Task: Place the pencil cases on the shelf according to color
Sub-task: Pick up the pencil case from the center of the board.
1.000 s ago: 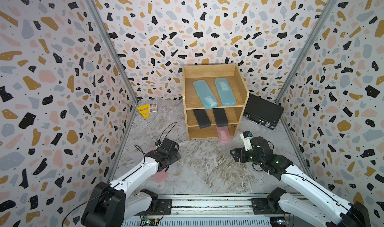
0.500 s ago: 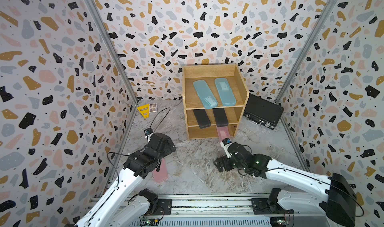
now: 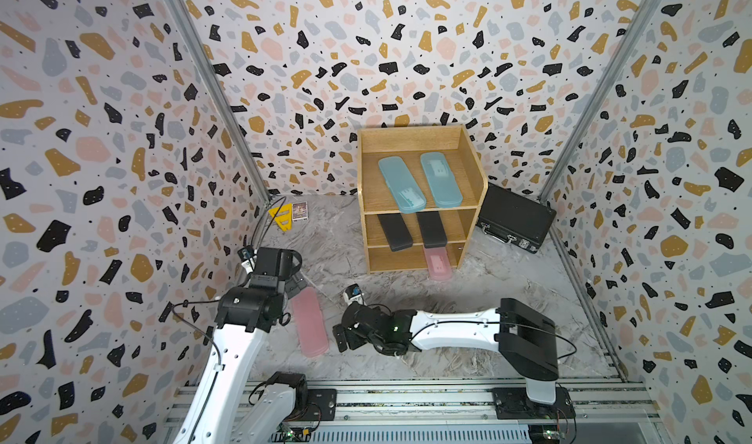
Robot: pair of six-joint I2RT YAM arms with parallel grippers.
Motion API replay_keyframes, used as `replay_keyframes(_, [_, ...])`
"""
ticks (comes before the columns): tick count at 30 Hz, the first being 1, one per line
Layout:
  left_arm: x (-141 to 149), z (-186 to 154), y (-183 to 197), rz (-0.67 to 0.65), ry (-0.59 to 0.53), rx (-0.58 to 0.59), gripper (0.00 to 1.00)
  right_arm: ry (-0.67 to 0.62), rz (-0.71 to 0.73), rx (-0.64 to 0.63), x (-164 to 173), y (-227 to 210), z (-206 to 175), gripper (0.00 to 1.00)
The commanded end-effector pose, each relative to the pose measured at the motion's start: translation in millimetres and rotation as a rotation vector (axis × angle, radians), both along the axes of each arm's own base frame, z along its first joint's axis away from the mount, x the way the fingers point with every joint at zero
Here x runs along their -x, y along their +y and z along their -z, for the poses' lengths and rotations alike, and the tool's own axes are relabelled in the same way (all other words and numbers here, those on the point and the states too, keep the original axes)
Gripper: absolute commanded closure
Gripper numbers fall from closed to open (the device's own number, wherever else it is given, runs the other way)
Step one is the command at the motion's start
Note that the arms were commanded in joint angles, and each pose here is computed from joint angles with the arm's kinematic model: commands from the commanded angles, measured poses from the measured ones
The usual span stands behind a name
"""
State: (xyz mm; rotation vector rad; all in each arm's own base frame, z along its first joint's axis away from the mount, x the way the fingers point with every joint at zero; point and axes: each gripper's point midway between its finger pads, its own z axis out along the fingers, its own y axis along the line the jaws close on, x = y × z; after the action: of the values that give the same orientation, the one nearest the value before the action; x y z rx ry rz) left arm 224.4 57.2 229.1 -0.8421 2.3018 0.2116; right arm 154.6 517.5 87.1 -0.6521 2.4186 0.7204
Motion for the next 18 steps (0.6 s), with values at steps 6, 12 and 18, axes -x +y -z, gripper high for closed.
replay_keyframes(6, [-2,-14,6,0.039,-0.032,0.073,0.0,0.037,-0.058,0.043,21,45,22,0.0])
replay_keyframes(12, [-1,-12,0,0.055,-0.038,0.105,0.0,0.008,-0.095,0.105,26,66,40,0.0])
replay_keyframes(18, [1,-7,-2,0.068,-0.028,0.116,0.0,-0.009,-0.032,0.169,17,65,56,0.0])
